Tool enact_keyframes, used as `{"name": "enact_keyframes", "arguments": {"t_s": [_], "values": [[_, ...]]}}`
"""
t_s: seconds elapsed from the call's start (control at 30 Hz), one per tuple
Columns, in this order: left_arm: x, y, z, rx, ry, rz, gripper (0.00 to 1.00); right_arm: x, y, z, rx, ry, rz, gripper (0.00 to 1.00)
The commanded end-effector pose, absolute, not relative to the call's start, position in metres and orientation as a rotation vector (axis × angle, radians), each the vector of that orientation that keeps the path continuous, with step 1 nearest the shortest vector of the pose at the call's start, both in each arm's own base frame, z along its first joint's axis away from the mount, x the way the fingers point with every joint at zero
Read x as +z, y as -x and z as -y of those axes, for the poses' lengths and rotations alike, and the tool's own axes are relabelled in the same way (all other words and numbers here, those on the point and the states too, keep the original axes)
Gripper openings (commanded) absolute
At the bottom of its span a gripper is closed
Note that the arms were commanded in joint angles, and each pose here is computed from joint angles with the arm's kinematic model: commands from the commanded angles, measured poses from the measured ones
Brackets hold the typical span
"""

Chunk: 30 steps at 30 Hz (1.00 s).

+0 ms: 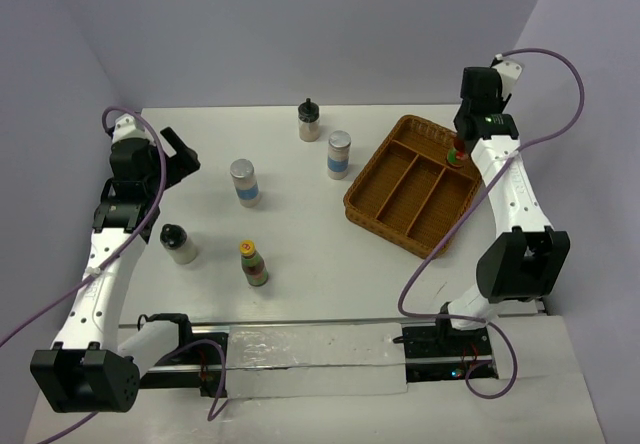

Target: Organize the condiment bottles

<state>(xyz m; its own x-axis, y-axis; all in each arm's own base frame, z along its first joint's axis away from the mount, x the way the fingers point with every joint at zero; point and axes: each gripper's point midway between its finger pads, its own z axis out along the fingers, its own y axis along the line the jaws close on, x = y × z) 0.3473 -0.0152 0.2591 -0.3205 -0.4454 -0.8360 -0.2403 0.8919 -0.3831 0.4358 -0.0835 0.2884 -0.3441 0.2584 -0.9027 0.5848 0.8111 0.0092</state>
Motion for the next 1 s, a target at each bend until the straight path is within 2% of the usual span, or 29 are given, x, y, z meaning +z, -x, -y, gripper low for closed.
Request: {"name": "enact_keyframes", "arguments": {"t_s": [0.0, 0.63, 0.97], "values": [[0.276, -0.355, 0.02, -0.247, 0.453, -1.857, 1.0, 0.361, -0.457, 0.106, -0.387, -0.719, -1.664, 0.09], [0.274, -0.359, 0.021, -0.247, 0.451, -1.878, 0.99, 0.36, -0.506, 0.105, -0.37, -0.708, -1.674, 0.09], [0.288, -0.35, 0.018, -0.25, 0.464, -1.825, 0.99, 0.326, -0.545, 0.093, -0.316, -0.654, -1.759, 0.09]]}}
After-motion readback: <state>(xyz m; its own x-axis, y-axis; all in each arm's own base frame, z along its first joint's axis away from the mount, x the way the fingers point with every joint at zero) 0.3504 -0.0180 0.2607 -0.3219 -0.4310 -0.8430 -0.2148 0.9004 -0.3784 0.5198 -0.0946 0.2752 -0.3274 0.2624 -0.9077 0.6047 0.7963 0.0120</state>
